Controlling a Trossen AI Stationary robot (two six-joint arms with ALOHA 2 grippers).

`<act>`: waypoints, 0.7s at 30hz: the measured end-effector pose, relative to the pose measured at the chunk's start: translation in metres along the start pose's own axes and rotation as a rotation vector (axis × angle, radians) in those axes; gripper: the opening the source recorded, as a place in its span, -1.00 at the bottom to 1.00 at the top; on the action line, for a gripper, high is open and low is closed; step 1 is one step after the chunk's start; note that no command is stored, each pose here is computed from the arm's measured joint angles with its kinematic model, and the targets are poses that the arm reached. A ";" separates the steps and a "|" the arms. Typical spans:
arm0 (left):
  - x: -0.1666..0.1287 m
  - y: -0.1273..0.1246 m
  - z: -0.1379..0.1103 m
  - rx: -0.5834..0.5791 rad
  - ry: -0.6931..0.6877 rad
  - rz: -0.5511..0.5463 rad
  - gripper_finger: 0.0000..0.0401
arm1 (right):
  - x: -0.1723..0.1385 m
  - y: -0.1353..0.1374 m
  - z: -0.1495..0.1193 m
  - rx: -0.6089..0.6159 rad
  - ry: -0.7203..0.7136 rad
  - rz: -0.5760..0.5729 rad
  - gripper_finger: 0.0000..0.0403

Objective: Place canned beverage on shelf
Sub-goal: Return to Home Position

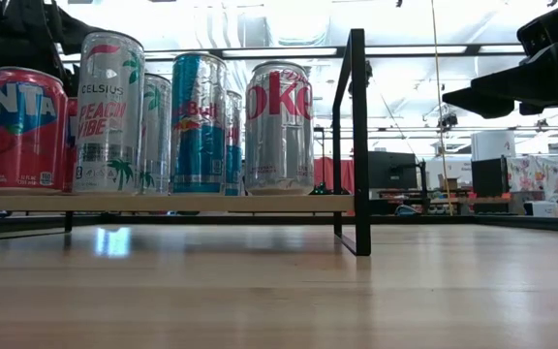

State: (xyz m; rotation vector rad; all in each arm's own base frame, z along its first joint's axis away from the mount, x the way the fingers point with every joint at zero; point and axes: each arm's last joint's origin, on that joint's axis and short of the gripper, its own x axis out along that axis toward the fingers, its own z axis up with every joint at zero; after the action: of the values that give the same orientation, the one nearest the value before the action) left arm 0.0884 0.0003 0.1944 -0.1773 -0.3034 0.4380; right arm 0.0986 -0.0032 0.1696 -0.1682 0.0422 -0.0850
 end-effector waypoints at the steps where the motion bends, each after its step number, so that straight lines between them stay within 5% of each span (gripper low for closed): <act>1: 0.000 0.000 0.000 0.001 0.000 0.001 0.96 | 0.000 0.000 0.000 0.001 0.000 0.000 0.98; 21: 0.000 0.000 0.003 -0.028 -0.011 0.001 0.96 | 0.000 0.000 0.000 0.000 0.000 0.000 0.98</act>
State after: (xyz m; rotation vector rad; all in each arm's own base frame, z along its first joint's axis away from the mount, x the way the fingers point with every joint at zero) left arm 0.0875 0.0005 0.1975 -0.2026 -0.3202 0.4361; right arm 0.0986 -0.0032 0.1696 -0.1677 0.0421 -0.0853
